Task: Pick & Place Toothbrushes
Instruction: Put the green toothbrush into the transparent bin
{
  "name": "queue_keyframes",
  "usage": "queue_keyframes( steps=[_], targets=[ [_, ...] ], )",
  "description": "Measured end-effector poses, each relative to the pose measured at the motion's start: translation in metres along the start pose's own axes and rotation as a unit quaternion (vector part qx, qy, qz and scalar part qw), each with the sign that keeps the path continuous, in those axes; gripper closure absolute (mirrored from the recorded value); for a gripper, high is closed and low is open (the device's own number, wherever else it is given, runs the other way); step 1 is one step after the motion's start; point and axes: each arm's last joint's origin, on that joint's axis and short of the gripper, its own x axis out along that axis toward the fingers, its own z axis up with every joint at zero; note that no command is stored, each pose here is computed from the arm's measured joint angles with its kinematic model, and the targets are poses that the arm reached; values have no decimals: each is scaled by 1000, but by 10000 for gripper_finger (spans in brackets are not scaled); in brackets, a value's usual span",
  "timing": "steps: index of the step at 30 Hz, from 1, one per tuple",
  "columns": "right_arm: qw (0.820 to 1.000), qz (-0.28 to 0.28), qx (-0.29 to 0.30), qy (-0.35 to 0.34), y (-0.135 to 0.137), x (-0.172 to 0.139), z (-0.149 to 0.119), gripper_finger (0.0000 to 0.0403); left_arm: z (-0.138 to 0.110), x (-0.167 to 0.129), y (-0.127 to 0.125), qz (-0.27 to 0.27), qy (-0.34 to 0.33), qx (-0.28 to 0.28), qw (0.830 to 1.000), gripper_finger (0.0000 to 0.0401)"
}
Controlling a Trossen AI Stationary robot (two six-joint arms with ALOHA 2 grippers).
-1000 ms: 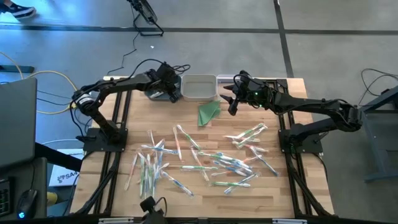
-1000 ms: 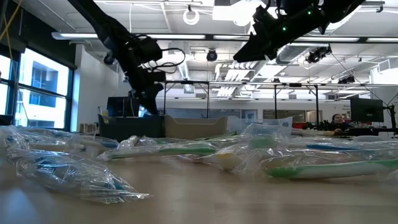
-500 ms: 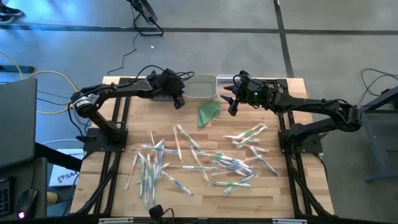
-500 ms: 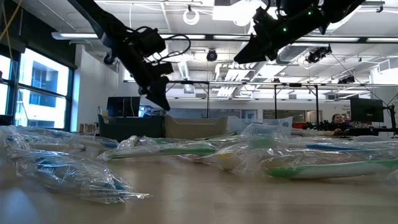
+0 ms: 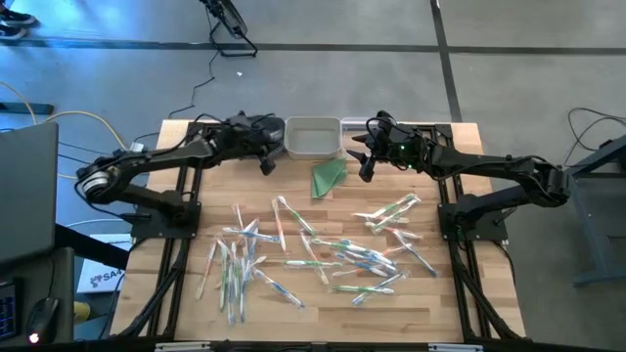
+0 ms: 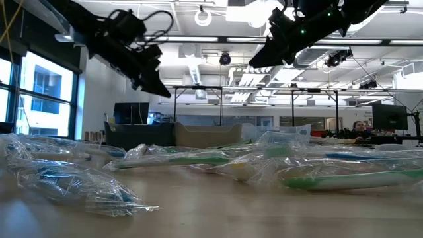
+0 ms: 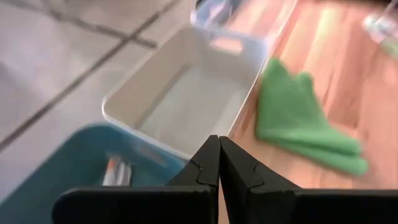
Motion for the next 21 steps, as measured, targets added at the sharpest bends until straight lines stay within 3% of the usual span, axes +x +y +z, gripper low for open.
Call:
queue_keyframes(
  steps=[6, 21],
  targets=[
    [1000, 2, 8, 0, 0, 0, 0, 211, -4, -26, -4, -21, -77, 8, 997, 401],
    [1000, 4, 10, -5, 1, 0, 1, 211, -11, -73, -12, -61, -168, 46, 983, 401]
  ],
)
